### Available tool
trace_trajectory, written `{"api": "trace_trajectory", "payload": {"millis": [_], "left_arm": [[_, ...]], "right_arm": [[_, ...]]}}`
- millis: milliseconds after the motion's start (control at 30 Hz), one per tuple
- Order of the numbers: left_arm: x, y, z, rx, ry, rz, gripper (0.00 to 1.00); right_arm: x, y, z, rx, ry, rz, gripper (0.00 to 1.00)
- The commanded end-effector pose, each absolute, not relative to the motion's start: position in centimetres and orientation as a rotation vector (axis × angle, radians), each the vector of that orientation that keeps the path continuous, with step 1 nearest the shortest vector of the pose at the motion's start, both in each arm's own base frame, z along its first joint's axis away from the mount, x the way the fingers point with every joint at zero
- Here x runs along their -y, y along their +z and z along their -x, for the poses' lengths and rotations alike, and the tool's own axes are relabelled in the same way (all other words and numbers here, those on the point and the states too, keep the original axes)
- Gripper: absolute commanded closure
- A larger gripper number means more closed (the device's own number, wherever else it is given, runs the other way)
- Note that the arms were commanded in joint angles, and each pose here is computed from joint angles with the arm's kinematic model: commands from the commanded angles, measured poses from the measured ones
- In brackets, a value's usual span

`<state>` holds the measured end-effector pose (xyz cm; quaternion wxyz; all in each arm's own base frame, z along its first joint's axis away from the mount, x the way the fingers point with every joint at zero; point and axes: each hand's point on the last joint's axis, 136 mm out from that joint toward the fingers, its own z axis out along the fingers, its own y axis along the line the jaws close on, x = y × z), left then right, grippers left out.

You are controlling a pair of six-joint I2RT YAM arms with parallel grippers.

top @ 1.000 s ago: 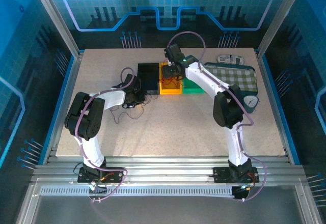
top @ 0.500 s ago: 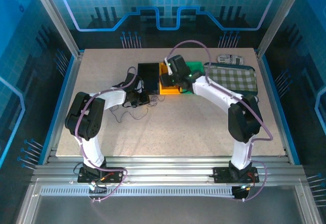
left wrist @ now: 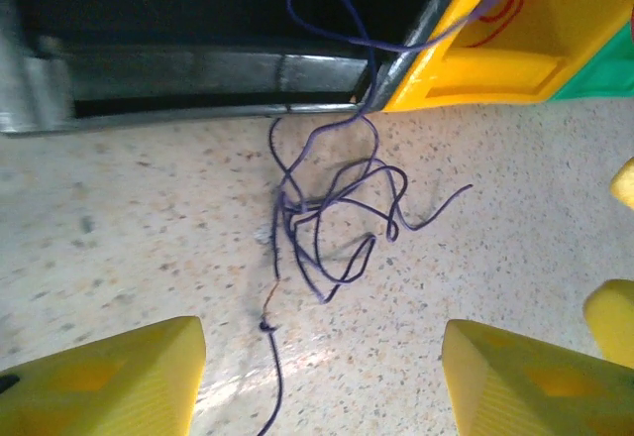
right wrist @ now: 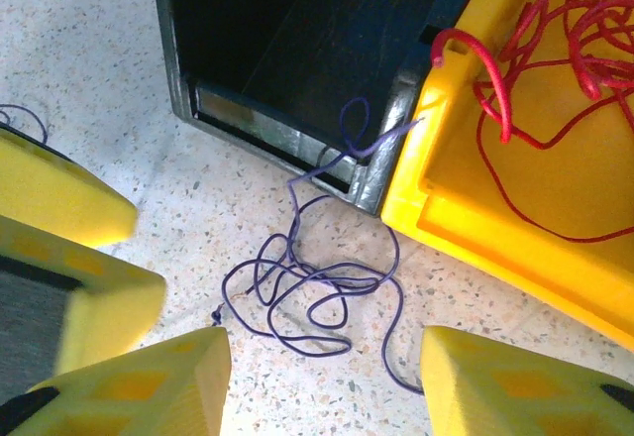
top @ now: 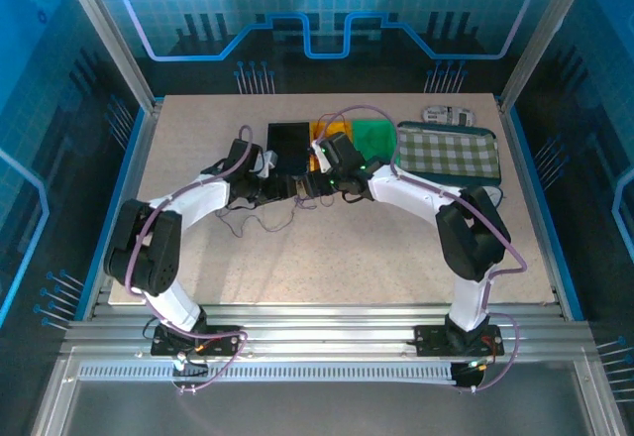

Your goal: Untangle the cables

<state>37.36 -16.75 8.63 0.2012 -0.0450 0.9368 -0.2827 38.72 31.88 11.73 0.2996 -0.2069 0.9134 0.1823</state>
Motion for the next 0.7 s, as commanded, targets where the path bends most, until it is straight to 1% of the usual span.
{"api": "trace_trajectory", "payload": {"millis": [0, 167, 333, 533, 633, 667], "left_arm": [[14.3, 7.7, -35.3, -2.680, -0.613, 0.152, 0.38], [9.6, 5.6, -31.8, -2.787, -0.278, 0.326, 0.39], [6.7, 5.0, -29.3, -2.804, -0.095, 0.511, 0.36], [6.2, 3.8, -29.6, -2.806, -0.075, 0.529, 0.35], [6.0, 2.4, -30.1, -2.842, -0.043, 0.535, 0.38], [6.0, 2.1, -30.4, -2.850, -0.040, 0.533, 0.42]], "right_arm": [[-32.5, 10.7, -38.5, -2.460, 0.524, 0.566, 0.47], [-33.6, 9.5, -38.2, -2.499, 0.566, 0.615, 0.47], [-34.3, 8.6, -38.4, -2.529, 0.572, 0.650, 0.47], [-34.4, 8.3, -38.3, -2.532, 0.572, 0.669, 0.48], [-34.3, 8.3, -38.3, -2.533, 0.566, 0.677, 0.48], [-34.2, 8.3, -38.3, -2.533, 0.560, 0.676, 0.48]]}}
